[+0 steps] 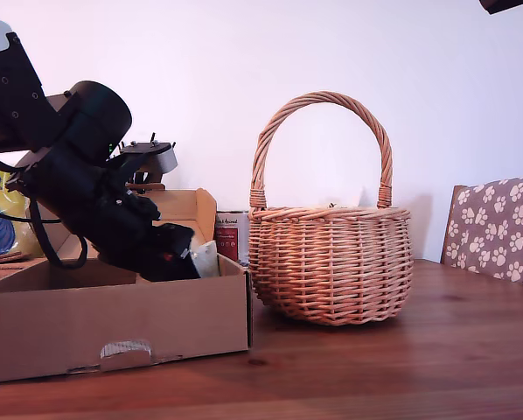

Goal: Move the bags of Easter eggs from the cardboard box on the left into the woven basket on the right side.

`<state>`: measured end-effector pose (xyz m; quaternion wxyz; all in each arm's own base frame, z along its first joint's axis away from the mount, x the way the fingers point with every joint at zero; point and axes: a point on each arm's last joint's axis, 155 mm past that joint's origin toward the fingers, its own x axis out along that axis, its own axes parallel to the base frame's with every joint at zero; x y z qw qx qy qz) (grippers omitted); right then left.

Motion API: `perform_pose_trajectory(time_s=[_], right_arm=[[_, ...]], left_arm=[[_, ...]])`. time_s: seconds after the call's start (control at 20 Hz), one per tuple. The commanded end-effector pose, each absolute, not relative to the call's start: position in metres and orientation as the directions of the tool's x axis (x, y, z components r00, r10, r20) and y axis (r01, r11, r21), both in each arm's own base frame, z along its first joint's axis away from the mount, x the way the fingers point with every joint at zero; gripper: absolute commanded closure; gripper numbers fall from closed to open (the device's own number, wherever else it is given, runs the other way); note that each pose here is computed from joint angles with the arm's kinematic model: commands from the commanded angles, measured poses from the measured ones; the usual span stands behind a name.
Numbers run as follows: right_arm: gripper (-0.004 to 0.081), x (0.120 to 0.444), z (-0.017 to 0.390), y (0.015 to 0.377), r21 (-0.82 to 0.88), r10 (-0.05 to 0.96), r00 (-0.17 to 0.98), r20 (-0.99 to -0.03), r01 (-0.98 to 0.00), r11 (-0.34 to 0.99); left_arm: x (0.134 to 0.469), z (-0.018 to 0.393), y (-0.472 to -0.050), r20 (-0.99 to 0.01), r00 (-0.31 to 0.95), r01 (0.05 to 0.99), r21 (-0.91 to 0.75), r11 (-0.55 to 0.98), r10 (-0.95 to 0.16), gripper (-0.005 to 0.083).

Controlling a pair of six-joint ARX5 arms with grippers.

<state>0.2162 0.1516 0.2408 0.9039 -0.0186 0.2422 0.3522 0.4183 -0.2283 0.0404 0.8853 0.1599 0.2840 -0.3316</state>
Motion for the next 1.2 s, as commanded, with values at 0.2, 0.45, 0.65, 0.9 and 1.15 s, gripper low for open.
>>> perform_pose_trajectory(time_s=[0.2, 0.45, 0.65, 0.9, 1.15], right_arm=[[0.0782, 0.216, 0.236, 0.152, 0.138, 0.628, 0.629, -0.457, -0.648, 0.749], [0.0782, 0.216, 0.236, 0.152, 0.138, 0.628, 0.630, -0.457, -0.648, 0.749], [0.0782, 0.216, 0.236, 0.152, 0.138, 0.628, 0.630, -0.457, -0.648, 0.749], [0.0782, 0.217, 0.239, 0.152, 0.131, 0.629, 0.638, -0.444, -0.648, 0.750], [0.0782, 0.222, 0.243, 0.148, 0.109, 0.607, 0.668, -0.431, -0.629, 0.770]], left_arm=[[0.414, 0.039, -0.226, -0.622, 0.610, 0.685, 0.101, 0.722, -0.491, 0.0680], [0.406, 0.083, -0.222, -0.588, 0.634, 0.693, 0.144, 0.706, -0.503, 0.0681], [0.387, 0.115, -0.213, -0.592, 0.631, 0.710, 0.180, 0.681, -0.501, 0.0681], [0.366, 0.162, -0.209, -0.539, 0.652, 0.711, 0.190, 0.677, -0.533, 0.0682], [0.335, 0.190, -0.234, -0.487, 0.588, 0.777, 0.118, 0.618, -0.646, 0.0682]])
